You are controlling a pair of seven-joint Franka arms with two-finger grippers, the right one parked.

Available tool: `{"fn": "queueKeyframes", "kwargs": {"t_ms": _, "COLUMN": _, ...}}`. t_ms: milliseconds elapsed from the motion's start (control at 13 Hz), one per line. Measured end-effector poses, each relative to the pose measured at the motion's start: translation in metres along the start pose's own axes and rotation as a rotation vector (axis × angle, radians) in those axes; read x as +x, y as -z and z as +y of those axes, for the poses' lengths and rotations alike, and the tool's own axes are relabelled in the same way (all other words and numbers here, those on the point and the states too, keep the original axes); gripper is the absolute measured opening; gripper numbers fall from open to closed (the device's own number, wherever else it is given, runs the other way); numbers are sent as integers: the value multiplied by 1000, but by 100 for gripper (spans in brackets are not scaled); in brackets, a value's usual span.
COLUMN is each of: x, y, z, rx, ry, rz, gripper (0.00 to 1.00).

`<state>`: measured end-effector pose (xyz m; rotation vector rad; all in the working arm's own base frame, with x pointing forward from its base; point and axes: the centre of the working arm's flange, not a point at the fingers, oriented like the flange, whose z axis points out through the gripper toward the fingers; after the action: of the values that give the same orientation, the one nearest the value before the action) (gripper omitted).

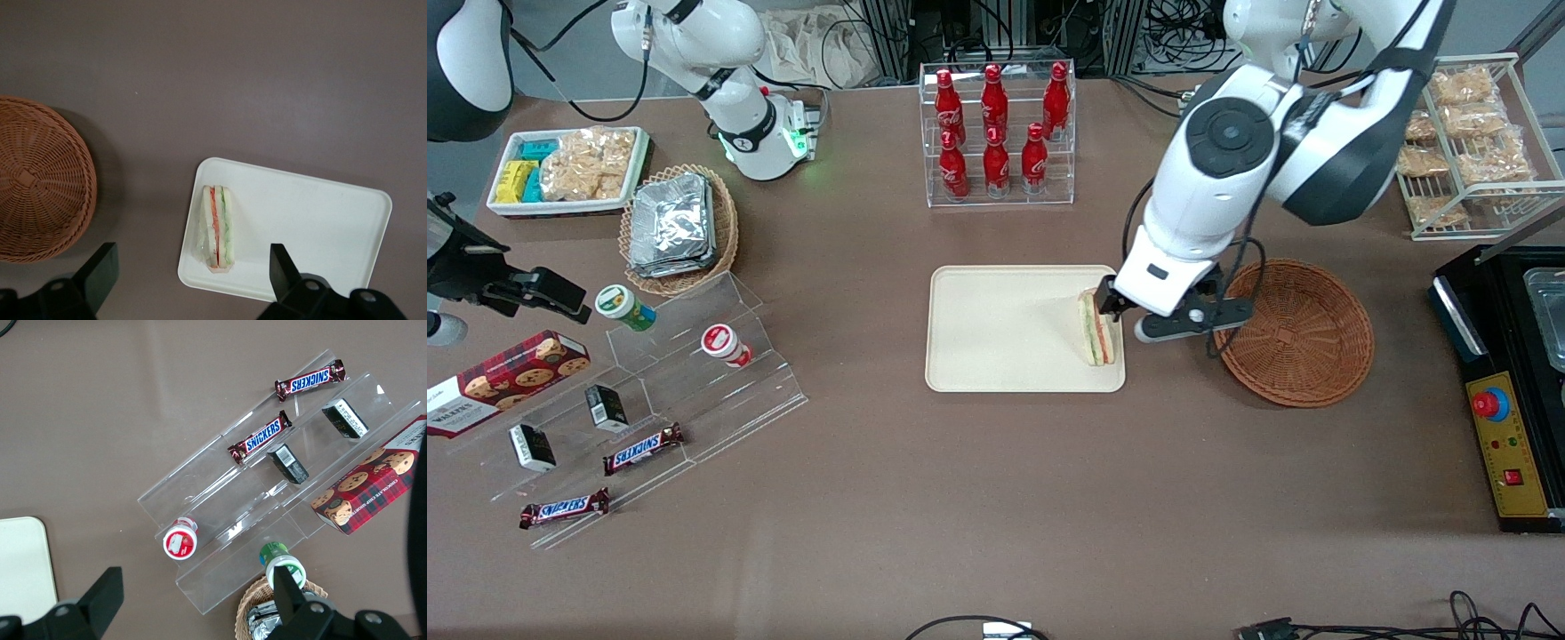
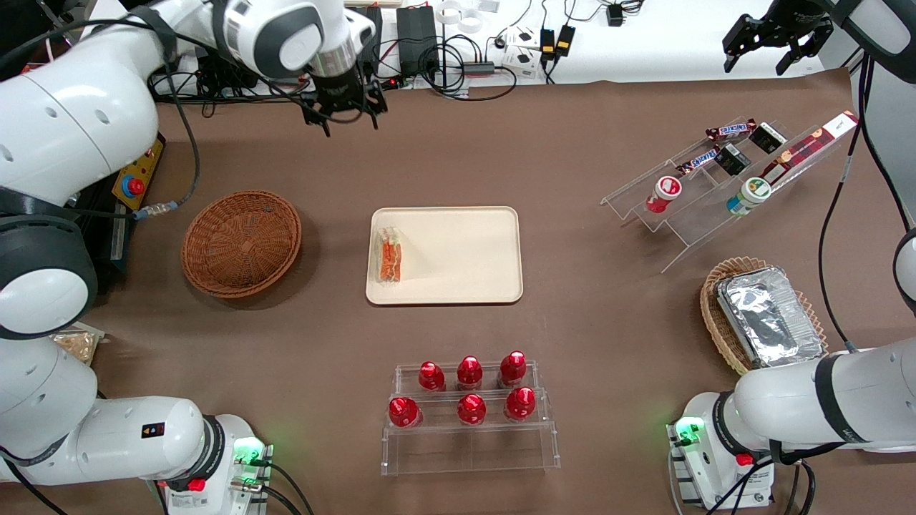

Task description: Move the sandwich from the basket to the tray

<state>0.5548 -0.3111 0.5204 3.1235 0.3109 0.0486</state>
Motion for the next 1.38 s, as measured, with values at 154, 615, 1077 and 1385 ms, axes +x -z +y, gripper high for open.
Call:
{"fn": "queueKeyframes", "kwargs": {"t_ms": 154, "x": 14, "y": 16, "z": -14, "rx": -7, "ry": 32, "rz": 9, "gripper": 100}}
{"fn": "queueKeyframes", "kwargs": {"t_ms": 615, "x": 19, "y": 51, "z": -33, "rx": 32, "ry": 34, "rz": -15, "gripper": 100}}
{"fn": "queueKeyframes", "kwargs": {"t_ms": 1077, "x": 41, "y": 65, "z": -85, "rx": 65, "ry": 33, "rz": -28, "gripper": 100}}
{"fn": "queueKeyframes", "kwargs": {"t_ms": 1385, "x": 49, "y": 76, "z": -126, "rx": 54, "ry": 48, "rz": -49, "gripper": 100}}
